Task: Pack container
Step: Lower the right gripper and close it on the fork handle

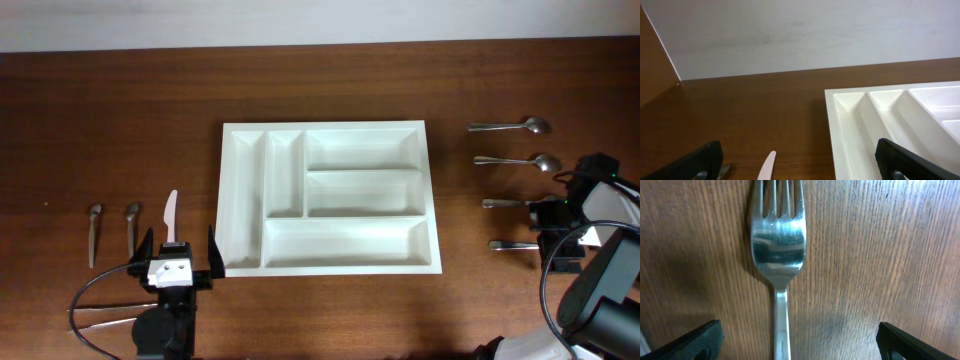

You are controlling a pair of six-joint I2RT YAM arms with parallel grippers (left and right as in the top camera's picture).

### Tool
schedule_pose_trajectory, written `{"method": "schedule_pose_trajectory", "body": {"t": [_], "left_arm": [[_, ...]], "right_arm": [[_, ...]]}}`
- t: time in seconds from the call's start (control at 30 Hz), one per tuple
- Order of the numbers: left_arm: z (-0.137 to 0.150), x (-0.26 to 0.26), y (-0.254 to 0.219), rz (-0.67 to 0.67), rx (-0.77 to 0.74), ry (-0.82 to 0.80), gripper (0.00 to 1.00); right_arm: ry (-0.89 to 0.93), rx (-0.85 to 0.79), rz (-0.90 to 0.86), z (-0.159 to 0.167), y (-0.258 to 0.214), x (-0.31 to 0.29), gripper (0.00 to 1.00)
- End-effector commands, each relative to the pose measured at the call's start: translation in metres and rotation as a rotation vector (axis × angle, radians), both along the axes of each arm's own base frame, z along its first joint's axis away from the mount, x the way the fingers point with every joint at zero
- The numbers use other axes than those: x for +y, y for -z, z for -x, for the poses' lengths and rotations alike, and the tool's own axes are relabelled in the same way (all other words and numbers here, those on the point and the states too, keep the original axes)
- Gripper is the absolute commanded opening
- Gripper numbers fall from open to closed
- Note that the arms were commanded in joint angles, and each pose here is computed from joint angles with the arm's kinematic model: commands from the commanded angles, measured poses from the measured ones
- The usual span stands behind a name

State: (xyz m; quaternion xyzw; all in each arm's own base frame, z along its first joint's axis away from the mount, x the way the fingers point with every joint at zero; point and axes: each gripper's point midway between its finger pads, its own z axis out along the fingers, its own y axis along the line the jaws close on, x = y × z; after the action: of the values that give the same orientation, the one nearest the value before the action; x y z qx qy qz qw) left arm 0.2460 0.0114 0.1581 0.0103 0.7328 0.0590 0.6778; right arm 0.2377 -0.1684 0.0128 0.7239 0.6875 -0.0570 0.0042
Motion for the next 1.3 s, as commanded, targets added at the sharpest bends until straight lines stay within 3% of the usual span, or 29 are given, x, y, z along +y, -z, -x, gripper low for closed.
{"method": "schedule_pose_trajectory", "body": {"t": [0.0, 0.57, 1.27], "left_arm": [[0.0, 0.001, 0.0, -0.015, -0.001, -0.002, 0.99], [0.0, 0.001, 0.0, -0.015, -0.001, -0.002, 0.99], [0.0, 0.001, 0.0, -0.015, -0.001, -0.002, 0.99]], "right_arm": [[0.008, 0.026, 0.011, 0.009, 0.009, -0.002, 0.99], [-0.038, -0.049, -0.049, -0.005, 0.014, 0.008, 0.99], [-0.063, 0.073, -0.094, 0.014, 0.038, 0.013, 0.99]]}}
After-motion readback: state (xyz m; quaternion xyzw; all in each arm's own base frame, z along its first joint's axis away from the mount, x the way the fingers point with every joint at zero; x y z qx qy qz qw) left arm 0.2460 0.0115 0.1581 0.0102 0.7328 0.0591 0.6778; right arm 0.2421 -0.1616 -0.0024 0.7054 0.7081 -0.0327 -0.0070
